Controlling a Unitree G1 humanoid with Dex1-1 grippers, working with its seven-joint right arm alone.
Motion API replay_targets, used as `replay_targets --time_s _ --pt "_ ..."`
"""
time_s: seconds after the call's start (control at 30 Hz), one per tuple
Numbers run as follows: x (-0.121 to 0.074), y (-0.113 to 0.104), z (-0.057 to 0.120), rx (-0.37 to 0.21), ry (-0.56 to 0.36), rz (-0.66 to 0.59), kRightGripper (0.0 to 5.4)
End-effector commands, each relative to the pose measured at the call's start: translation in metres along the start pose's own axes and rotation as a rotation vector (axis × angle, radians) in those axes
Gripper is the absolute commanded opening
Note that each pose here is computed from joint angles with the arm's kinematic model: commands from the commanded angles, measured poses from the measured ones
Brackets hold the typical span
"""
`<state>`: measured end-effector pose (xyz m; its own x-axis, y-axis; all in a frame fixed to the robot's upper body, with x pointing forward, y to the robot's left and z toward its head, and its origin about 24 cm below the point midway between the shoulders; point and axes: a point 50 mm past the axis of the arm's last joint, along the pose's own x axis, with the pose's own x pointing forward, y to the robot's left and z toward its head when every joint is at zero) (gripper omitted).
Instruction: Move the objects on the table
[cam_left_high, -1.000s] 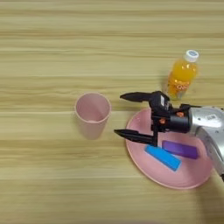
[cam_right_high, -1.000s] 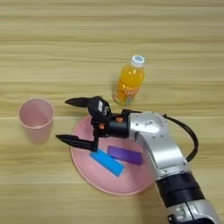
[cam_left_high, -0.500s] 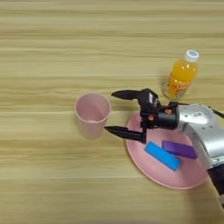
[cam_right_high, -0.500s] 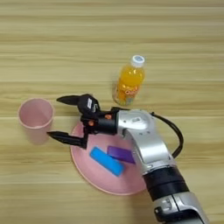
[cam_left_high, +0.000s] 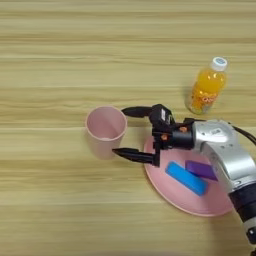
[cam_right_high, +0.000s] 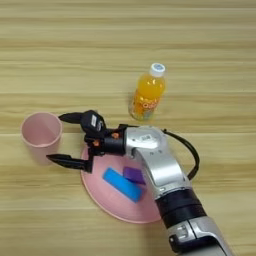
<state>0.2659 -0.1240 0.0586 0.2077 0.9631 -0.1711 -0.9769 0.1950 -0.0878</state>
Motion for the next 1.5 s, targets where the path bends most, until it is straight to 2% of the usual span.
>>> replay_targets --time_s 0.03,1.07,1.3,1.5 --pt "0.005 -0.015 0.028 -0.128 -0.042 -0.02 5.35" --pt "0.03 -0.02 0.032 -0.116 -0.103 -0.026 5.35" --pt "0.031 -0.018 0.033 -0.118 -0.116 -0.023 4.6" --pt "0.032 -0.018 0.034 -0.123 -0.123 -0.025 4.54"
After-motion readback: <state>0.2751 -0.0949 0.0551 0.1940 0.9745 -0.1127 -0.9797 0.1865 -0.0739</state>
